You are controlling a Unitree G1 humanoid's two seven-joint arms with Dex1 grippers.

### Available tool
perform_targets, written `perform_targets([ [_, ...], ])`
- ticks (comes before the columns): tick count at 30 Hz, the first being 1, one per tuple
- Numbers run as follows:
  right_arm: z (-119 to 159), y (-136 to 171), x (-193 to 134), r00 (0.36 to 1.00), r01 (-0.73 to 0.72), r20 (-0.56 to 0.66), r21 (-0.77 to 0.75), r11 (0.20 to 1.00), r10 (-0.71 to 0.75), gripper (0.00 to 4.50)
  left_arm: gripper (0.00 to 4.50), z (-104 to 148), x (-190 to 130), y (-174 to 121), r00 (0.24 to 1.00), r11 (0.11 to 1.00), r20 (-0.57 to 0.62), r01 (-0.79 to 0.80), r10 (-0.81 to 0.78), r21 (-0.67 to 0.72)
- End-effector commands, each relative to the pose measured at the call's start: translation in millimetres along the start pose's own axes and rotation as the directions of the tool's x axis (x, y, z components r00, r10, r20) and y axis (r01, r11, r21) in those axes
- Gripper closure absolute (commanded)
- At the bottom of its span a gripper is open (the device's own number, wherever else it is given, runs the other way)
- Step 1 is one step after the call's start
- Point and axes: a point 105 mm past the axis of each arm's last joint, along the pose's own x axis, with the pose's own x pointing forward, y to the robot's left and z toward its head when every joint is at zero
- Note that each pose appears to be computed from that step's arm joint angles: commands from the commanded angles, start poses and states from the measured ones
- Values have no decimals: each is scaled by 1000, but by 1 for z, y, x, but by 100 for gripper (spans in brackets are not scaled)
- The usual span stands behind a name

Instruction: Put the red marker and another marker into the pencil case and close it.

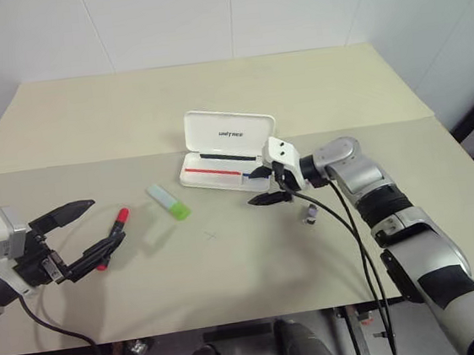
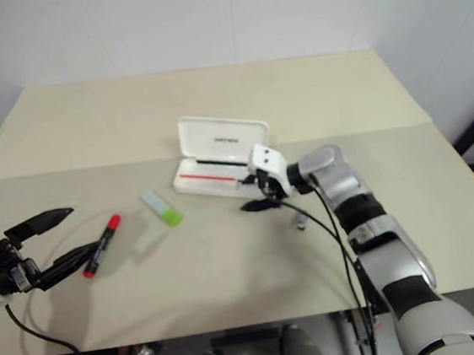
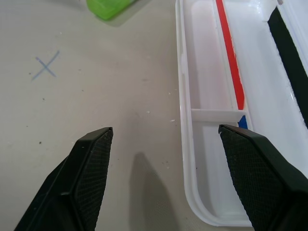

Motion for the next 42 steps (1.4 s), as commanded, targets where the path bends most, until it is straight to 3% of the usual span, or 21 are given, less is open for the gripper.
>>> perform_targets([
  [1,4,-2,3,1000,11,-12,-20,1000,-11,0,4,8,2,-3,1000,1000,25,13,-14,27],
  [7,-1,-5,10,999,22,-48,-25,999,-23,0,4,8,2,-4,1000,1000,25,14,-14,26],
  [8,-1,-6,11,998,30,-54,-26,999,-31,19,1,7,2,-5,1000,1000,25,13,-14,25],
  [13,-2,-11,10,996,58,-68,-10,998,-59,163,0,6,1,-8,1000,1000,26,12,-12,17],
  [18,6,-16,7,995,85,-41,-23,996,-86,352,0,5,1,-10,1000,1000,26,15,-15,8],
  [20,11,-16,6,996,88,-13,-31,996,-89,395,0,5,1,-11,999,1000,27,17,-17,6],
  [23,18,-16,4,995,97,30,-34,995,-96,395,0,4,1,-11,999,1000,28,19,-19,4],
  [30,56,0,-23,959,109,278,-167,980,-59,395,0,3,4,-13,999,999,34,32,-32,-3],
  [36,49,36,-42,968,12,245,-234,972,47,395,0,2,8,-13,998,998,41,57,-57,-9],
  [42,18,65,-47,992,-88,60,-330,940,114,395,0,1,12,-14,995,996,49,90,-89,-19],
])
